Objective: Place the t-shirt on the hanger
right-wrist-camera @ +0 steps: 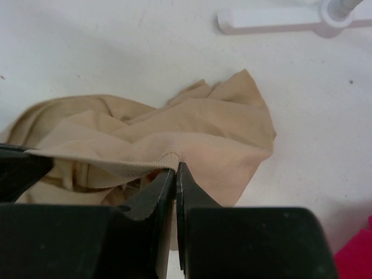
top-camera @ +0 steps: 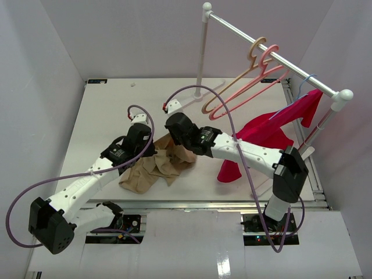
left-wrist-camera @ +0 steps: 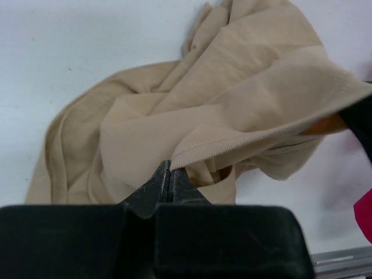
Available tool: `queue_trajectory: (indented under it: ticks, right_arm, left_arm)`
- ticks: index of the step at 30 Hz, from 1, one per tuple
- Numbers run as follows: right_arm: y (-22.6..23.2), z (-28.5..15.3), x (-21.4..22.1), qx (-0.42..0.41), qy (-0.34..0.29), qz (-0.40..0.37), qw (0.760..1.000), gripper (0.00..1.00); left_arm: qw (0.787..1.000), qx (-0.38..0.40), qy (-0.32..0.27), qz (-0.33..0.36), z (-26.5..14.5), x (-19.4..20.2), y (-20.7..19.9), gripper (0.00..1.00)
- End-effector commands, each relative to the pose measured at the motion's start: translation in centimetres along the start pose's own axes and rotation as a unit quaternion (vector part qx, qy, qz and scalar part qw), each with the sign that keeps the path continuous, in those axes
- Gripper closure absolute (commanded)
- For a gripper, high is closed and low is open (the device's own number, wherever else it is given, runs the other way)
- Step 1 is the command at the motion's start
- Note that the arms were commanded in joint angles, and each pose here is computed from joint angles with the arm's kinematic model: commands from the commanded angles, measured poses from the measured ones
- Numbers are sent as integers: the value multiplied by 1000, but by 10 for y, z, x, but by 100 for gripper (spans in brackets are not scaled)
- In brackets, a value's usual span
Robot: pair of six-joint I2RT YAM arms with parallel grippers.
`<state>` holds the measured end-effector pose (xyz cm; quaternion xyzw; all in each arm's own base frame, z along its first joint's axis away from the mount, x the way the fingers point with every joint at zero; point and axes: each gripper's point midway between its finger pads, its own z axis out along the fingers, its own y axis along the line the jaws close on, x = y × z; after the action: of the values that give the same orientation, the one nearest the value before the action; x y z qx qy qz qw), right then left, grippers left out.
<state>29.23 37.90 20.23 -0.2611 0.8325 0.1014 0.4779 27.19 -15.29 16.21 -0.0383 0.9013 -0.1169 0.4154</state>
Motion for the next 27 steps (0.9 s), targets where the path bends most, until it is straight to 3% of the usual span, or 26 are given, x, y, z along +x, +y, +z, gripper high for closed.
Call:
queue_trajectory:
  ticks: [1, 2, 3, 7, 18, 22, 27]
  right_arm:
    - [-3, -9, -51, 12, -49, -1, 999, 74]
    - [-6, -10, -53, 20, -49, -1, 999, 59]
    - [-9, -12, -55, 28, -48, 1, 998, 50]
    - [-20, -27, -67, 49, -51, 10, 997, 34]
    - [-57, -114, -160, 120, -128, 44, 984, 20]
    - [-90, -145, -177, 192, -162, 93, 963, 15]
    - [-132, -177, -166, 280, -190, 154, 928, 14]
  left_arm:
    - [997, 57, -25, -48, -7, 3, -12, 100]
    - [997, 57, -22, -52, -6, 9, -10, 100]
    - [996, 66, -27, -59, -9, 9, -12, 100]
    - [992, 91, -41, -78, -12, 21, -10, 100]
    - [992, 104, -42, -66, 4, 37, -9, 100]
    - [991, 112, -39, -62, 4, 41, -10, 100]
    - [990, 123, -40, -60, 2, 40, -13, 100]
